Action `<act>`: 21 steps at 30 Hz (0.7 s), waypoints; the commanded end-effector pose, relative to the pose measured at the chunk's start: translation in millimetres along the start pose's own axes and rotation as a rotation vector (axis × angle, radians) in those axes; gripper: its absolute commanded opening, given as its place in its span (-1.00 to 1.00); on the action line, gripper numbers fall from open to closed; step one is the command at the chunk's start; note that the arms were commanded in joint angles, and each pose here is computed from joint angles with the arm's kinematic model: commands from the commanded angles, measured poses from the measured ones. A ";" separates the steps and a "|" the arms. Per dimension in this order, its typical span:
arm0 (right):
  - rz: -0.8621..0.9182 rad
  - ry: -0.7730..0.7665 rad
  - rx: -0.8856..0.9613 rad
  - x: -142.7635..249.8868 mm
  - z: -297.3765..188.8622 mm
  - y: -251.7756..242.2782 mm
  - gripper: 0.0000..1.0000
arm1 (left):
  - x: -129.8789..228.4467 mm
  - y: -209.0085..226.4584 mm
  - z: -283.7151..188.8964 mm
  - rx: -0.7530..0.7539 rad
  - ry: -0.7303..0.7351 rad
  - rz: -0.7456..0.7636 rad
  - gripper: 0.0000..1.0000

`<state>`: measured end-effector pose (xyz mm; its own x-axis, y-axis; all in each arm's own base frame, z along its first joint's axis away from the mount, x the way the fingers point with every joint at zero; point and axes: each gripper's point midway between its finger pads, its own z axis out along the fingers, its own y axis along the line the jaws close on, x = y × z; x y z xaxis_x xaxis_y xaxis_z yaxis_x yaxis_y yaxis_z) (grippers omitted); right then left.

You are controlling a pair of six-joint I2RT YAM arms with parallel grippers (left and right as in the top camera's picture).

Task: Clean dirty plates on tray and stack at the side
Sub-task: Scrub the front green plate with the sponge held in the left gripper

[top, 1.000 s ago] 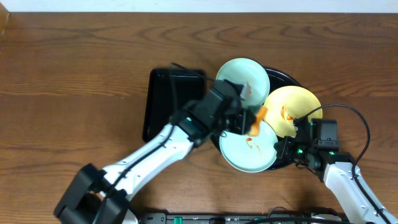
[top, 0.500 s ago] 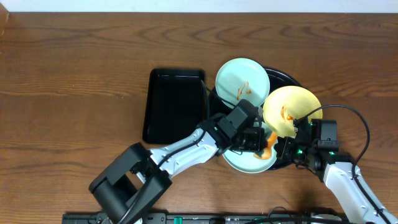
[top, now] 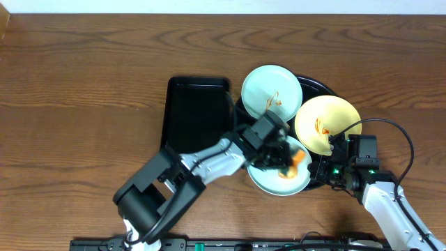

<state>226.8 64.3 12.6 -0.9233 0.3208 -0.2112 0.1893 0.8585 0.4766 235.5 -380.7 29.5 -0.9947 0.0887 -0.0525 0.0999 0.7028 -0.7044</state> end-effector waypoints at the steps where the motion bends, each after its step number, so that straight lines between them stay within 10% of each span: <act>1: 0.008 0.017 -0.019 4.0 0.6 4.3 -0.97 | -34.9 24.0 -12.8 -0.088 -0.114 0.013 -0.85; 21: 0.008 0.016 -0.019 3.7 0.6 4.3 -0.97 | -34.9 -12.5 -82.6 -0.075 -0.177 0.231 -0.85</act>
<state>225.0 65.8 12.6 -0.9253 0.3216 -0.2009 0.1921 0.8543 0.4829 277.3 -324.4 96.2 -0.9477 0.0909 -0.3058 0.2707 0.7366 -0.6198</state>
